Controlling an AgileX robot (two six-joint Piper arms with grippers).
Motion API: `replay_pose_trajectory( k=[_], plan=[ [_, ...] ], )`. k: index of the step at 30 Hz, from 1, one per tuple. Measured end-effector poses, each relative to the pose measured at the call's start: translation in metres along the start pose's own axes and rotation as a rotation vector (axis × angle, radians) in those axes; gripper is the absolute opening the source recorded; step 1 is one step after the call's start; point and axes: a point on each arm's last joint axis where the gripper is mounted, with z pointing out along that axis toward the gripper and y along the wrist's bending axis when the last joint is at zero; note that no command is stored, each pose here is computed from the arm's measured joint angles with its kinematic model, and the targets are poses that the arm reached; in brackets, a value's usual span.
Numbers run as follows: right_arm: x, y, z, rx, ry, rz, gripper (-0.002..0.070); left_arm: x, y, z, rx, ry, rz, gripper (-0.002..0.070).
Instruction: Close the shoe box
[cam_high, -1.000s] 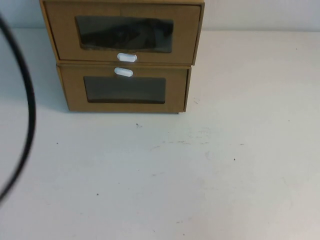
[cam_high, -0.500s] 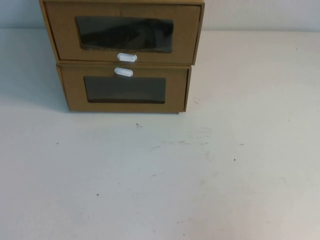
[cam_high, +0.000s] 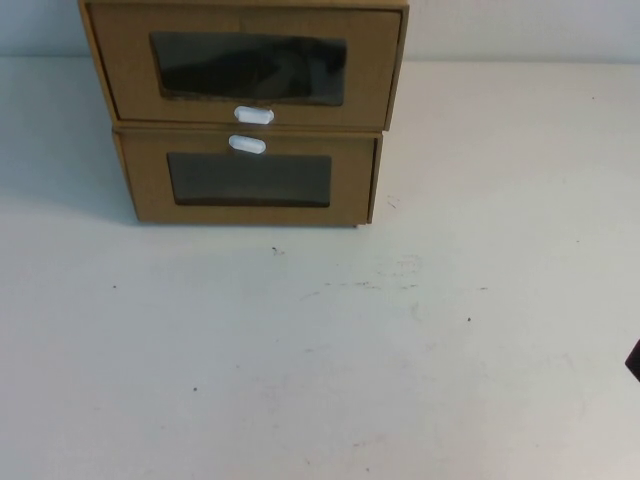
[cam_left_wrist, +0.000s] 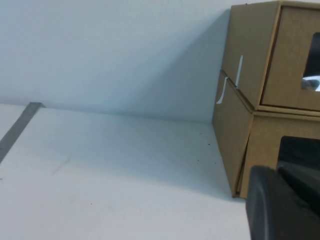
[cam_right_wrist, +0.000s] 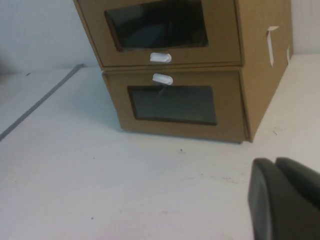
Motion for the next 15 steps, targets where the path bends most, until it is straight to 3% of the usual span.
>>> replay_pose_trajectory(
  k=[15],
  plan=[
    [0.0052,-0.0017,0.0003,0.014,0.038,0.000,-0.0013,0.0003,0.0008,0.0001,-0.008,-0.003,-0.030,-0.0005]
  ],
)
